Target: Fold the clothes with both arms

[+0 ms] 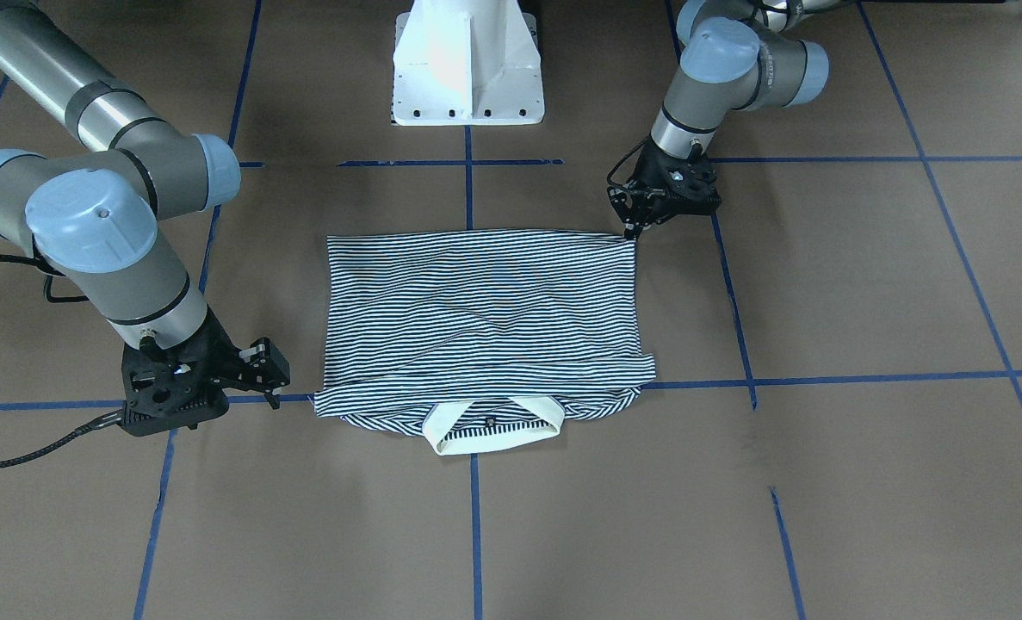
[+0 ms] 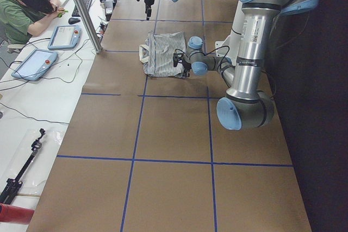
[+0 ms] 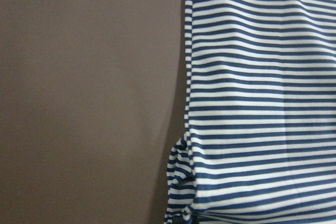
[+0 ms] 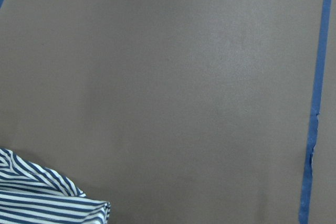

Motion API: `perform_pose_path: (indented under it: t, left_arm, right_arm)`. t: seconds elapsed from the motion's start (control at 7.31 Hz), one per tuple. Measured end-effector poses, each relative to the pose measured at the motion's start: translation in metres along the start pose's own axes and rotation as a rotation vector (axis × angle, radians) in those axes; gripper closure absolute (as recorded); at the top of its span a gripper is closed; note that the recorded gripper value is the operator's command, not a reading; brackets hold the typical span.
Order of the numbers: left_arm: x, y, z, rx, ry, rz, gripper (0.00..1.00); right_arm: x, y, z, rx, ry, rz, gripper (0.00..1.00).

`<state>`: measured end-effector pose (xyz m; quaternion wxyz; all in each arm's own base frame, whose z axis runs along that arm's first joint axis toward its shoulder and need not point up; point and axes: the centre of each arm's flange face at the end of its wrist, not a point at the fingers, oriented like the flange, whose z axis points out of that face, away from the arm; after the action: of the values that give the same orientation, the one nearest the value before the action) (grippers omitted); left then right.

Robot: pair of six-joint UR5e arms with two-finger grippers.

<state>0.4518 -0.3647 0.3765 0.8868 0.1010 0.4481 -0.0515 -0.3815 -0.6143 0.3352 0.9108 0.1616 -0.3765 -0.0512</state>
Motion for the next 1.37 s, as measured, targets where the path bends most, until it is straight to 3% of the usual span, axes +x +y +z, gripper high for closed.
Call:
perform_pose_path:
  t: [0.27,0.55,0.82,1.09,1.23,1.37]
  left_arm:
    - [-0.048,-0.064,0.013,0.067,-0.091,0.08,1.0]
    - [-0.076,-0.153,0.022,0.143,-0.169,0.127,1.0]
    - [-0.081,-0.246,0.05,0.205,-0.204,0.116,1.0]
    - [-0.106,-0.316,0.079,0.263,-0.233,0.138,1.0]
    - [-0.119,-0.333,0.079,0.28,-0.25,0.151,0.16]
    - [-0.127,-0.34,0.078,0.287,-0.258,0.156,0.0]
  right_arm:
    - [0.0,0.0,0.0,0.0,0.0,0.001,0.0]
    - [0.0,0.0,0.0,0.0,0.0,0.003,0.0]
    - [0.0,0.0,0.0,0.0,0.0,0.005,0.0]
    - [0.001,0.0,0.0,0.0,0.003,0.007,0.0]
    - [0.002,0.0,0.001,-0.001,0.004,0.008,0.0]
    - [0.001,0.001,0.002,-0.003,0.004,0.014,0.0]
